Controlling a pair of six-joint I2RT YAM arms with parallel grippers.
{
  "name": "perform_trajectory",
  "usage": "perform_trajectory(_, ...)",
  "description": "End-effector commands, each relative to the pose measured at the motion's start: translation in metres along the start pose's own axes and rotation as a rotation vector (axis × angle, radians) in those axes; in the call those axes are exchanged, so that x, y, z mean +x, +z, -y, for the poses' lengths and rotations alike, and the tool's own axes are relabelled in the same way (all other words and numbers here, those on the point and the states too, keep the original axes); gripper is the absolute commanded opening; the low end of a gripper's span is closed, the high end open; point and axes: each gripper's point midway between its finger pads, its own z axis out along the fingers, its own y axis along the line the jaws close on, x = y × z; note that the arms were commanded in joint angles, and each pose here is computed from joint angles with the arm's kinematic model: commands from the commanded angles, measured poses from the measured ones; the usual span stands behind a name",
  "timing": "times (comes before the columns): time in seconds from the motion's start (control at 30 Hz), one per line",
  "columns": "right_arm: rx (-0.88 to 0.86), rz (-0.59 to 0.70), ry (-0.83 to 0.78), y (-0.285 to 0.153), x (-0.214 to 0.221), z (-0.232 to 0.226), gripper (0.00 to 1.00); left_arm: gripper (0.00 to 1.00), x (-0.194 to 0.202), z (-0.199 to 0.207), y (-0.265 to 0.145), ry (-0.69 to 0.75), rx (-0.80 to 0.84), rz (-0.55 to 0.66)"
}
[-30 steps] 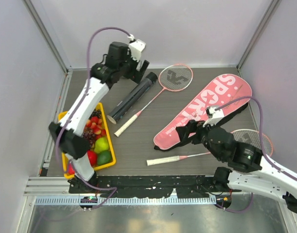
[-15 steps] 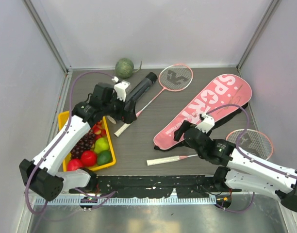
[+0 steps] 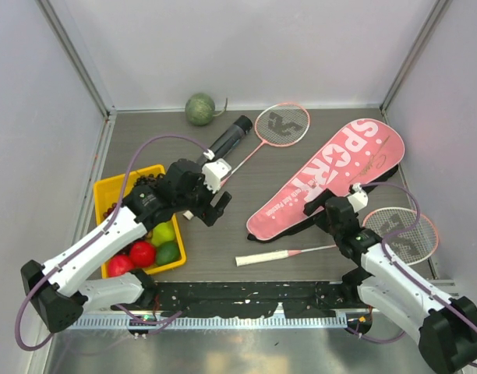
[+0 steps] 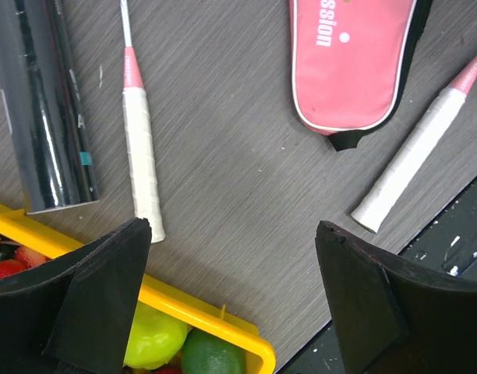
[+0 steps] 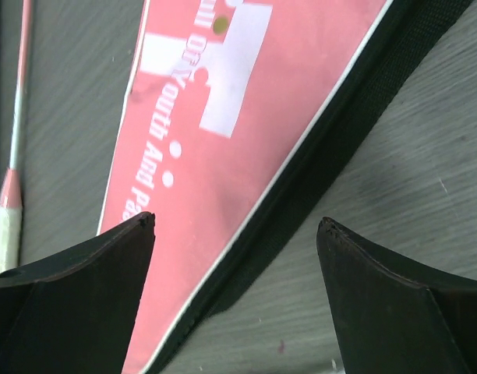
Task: Pack up the badminton gear
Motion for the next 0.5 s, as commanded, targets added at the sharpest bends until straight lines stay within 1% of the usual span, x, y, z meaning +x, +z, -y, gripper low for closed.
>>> perform_trajectory(0.0, -0.084, 0.047, 0.065, 0.017, -0.016, -0.013, 0.86, 0.89, -0.016, -0.007, -0.008, 0.019, -0.033, 0.045)
perform_trajectory(0.13, -0.085, 0.021, 0.1, 0.032, -0.014, -0.008, 0.82, 0.88, -0.017, -0.009, -0.01, 0.018, -0.047, 0.063)
perform_trajectory(0.2, -0.081, 0.017, 0.11, 0.036, -0.014, -0.006, 0.77, 0.87, -0.017, -0.01, -0.01, 0.019, -0.055, 0.07)
perform_trajectory(0.27, -0.082, 0.024, 0.118, 0.04, -0.014, -0.005, 0.68, 0.86, -0.018, -0.012, -0.01, 0.022, -0.067, 0.075)
perform_trajectory(0.3, -0.073, 0.032, 0.119, 0.041, -0.015, -0.003, 0.61, 0.85, -0.018, -0.012, -0.01, 0.026, -0.067, 0.075)
perform_trajectory(0.33, -0.072, 0.038, 0.119, 0.042, -0.017, -0.003, 0.57, 0.84, -0.018, -0.013, -0.009, 0.028, -0.07, 0.073)
perform_trajectory(0.4, -0.064, 0.056, 0.117, 0.043, -0.02, -0.002, 0.38, 0.82, -0.018, -0.014, -0.01, 0.027, -0.076, 0.077)
perform_trajectory(0.43, -0.069, 0.068, 0.105, 0.043, -0.023, -0.002, 0.32, 0.81, -0.019, -0.014, -0.009, 0.024, -0.076, 0.079)
perform_trajectory(0.47, -0.074, 0.075, 0.097, 0.043, -0.024, -0.003, 0.16, 0.79, -0.021, -0.013, -0.01, 0.023, -0.069, 0.086)
